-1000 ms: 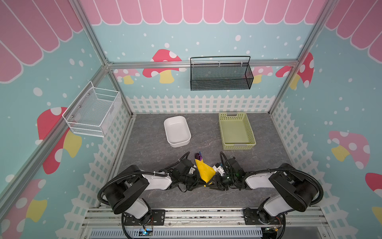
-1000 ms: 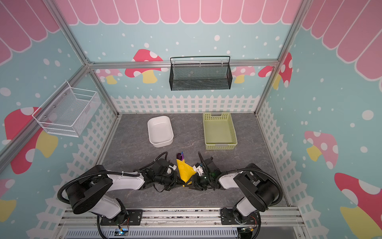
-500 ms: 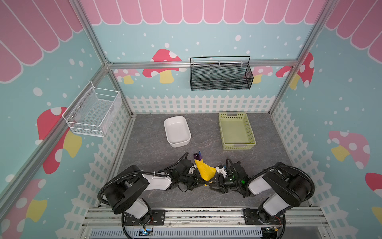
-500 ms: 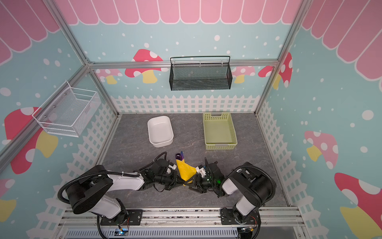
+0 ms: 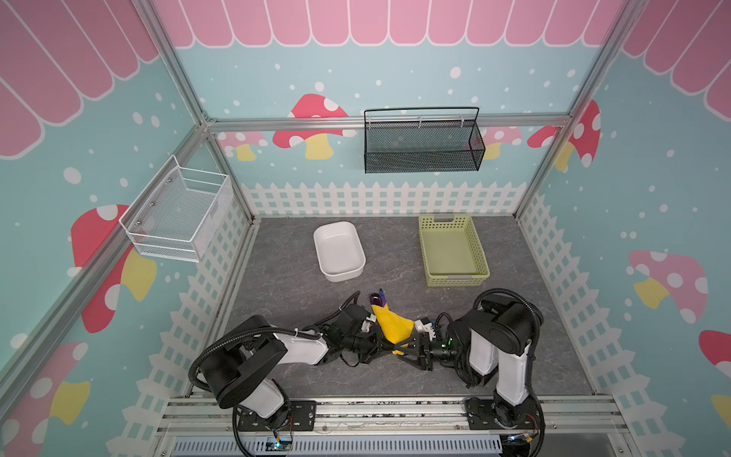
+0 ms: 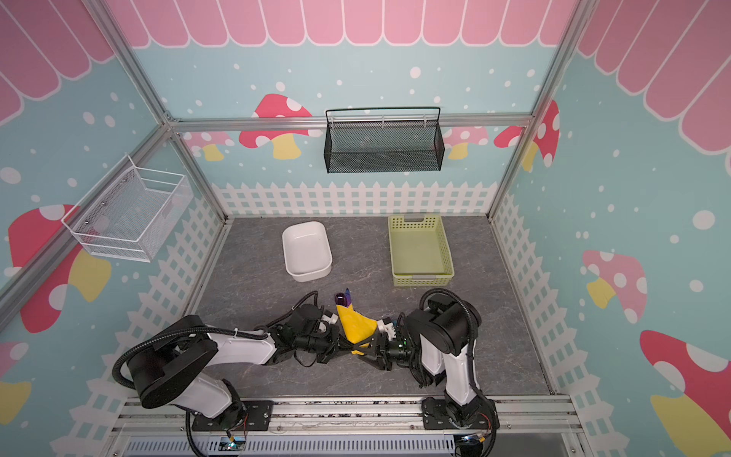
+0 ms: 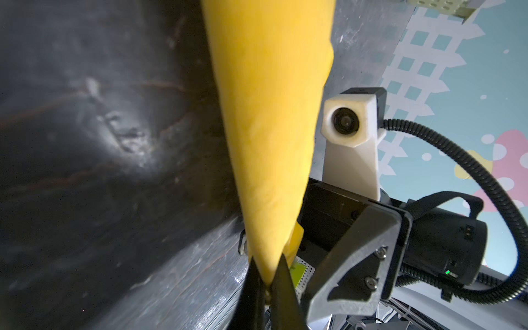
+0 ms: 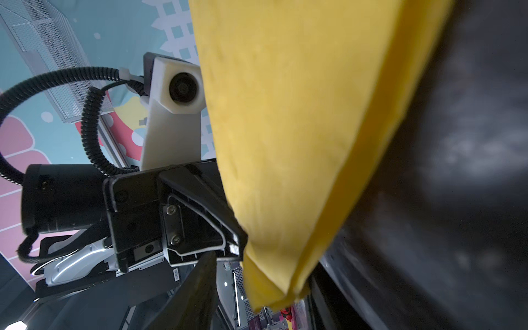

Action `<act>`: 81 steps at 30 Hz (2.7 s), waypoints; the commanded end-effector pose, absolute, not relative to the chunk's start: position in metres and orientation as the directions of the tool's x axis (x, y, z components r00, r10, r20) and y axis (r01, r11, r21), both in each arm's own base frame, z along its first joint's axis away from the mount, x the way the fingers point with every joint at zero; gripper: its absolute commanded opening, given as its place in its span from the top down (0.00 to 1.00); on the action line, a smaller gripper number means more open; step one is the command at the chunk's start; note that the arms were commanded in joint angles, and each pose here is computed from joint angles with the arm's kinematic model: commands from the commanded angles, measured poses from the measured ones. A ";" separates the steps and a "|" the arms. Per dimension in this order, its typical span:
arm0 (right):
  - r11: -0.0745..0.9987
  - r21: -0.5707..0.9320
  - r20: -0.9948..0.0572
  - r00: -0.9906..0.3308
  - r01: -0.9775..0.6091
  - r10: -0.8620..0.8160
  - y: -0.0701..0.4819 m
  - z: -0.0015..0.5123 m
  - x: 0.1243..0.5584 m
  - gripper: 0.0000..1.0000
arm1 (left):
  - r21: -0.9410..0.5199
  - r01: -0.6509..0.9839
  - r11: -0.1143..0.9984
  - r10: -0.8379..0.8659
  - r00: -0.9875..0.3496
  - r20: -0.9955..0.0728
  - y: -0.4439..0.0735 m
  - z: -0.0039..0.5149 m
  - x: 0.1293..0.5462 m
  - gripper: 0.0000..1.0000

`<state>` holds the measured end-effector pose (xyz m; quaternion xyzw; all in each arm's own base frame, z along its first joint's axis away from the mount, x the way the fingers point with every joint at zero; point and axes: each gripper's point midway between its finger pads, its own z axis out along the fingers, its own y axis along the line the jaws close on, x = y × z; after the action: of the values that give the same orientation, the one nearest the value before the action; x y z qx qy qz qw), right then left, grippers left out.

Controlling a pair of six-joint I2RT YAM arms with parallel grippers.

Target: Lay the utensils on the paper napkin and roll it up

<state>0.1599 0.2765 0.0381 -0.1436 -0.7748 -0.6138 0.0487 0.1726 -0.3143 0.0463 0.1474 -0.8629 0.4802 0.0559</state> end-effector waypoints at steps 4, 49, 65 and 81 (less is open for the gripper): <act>0.169 0.914 0.328 -0.916 0.370 0.230 0.271 0.034 0.163 0.57 | -0.820 -0.320 0.475 -0.210 -0.946 0.247 -0.315 0.047 0.174 1.00; 0.163 0.918 0.319 -0.917 0.362 0.241 0.271 0.036 0.166 0.96 | -0.874 -0.415 0.254 -0.337 -0.885 0.322 -0.310 0.019 0.209 0.37; 0.152 0.922 0.312 -0.918 0.355 0.246 0.272 0.040 0.168 0.96 | -0.841 -0.483 0.243 -0.398 -0.841 0.368 -0.295 -0.010 0.222 0.37; 0.149 0.924 0.311 -0.918 0.353 0.245 0.272 0.042 0.168 0.96 | -0.792 -0.500 0.349 -0.420 -0.839 0.345 -0.283 -0.042 0.233 0.44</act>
<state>0.1671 0.2763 0.0392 -0.1804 -0.7675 -0.6129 0.0532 0.2542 -0.3164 0.0405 0.1758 -0.7690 0.6140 -0.0261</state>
